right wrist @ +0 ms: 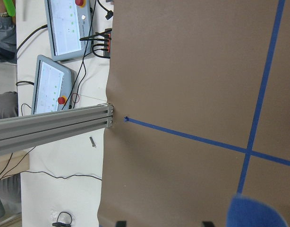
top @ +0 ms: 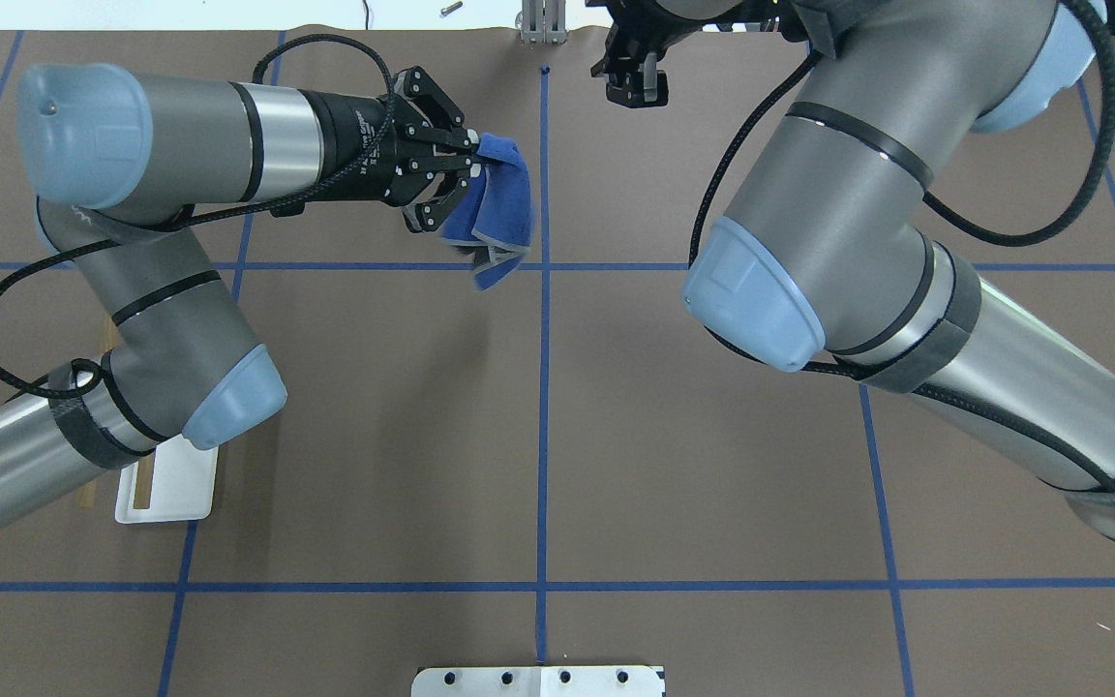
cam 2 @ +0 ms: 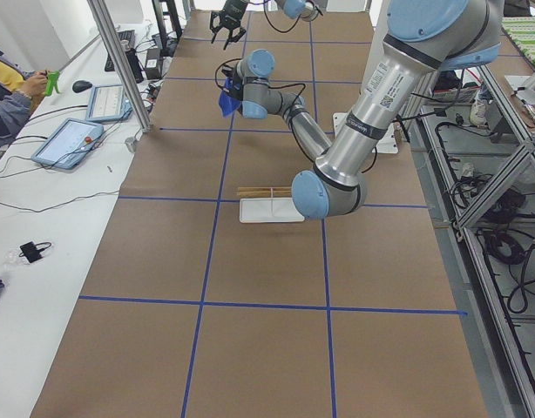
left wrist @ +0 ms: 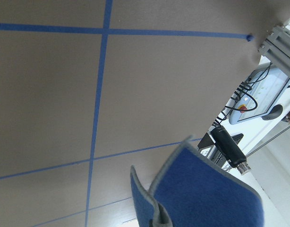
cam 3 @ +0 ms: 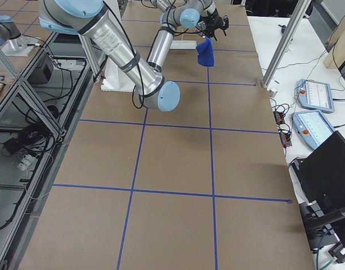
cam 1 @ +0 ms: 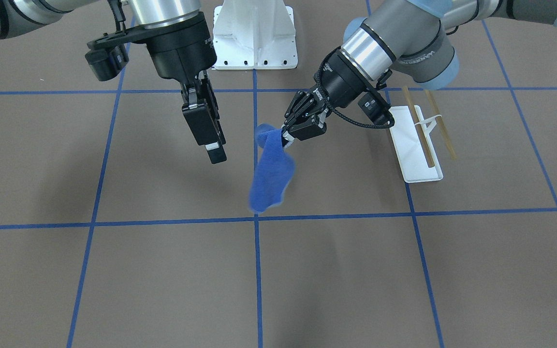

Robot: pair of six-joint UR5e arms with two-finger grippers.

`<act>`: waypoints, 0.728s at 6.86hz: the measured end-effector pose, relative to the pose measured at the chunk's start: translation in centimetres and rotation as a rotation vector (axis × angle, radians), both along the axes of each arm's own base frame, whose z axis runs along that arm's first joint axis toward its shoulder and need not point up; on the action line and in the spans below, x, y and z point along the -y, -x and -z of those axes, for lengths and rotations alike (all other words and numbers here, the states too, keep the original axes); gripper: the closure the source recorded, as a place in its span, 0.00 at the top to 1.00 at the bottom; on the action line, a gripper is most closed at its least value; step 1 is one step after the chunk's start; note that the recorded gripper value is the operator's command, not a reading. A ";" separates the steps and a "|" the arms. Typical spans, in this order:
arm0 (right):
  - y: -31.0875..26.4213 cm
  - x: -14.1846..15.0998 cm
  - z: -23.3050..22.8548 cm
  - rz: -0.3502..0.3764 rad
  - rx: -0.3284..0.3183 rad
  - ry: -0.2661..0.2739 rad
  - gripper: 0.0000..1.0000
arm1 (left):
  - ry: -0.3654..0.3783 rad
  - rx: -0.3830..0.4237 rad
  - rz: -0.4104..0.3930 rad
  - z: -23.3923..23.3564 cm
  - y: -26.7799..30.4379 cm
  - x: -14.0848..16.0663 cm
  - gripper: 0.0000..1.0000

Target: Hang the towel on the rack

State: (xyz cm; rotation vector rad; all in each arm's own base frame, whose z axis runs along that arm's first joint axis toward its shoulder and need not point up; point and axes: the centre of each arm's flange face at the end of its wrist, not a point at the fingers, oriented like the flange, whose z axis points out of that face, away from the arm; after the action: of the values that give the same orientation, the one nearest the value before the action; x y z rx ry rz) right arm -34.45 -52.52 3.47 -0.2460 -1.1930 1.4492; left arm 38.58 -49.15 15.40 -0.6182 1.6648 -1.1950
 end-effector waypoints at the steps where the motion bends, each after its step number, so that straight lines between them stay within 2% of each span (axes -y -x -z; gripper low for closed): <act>1: -0.6 -0.6 -1.4 0.015 -0.019 -0.019 1.00 | -0.145 0.088 0.012 -1.8 0.9 -0.7 0.00; 3: -0.8 -0.9 -3.5 0.036 -0.048 -0.043 1.00 | -0.468 0.285 0.032 -4.9 2.7 -1.5 0.00; 5: -0.2 -1.2 -5.6 0.051 -0.045 -0.066 1.00 | -0.895 0.555 0.015 -9.5 4.0 -2.6 0.00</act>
State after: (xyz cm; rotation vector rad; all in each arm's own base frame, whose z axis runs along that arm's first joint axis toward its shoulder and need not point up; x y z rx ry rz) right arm -34.23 -51.31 9.08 -0.1957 -1.1873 1.3621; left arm 34.54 -46.60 24.86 0.2678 1.5007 -0.4512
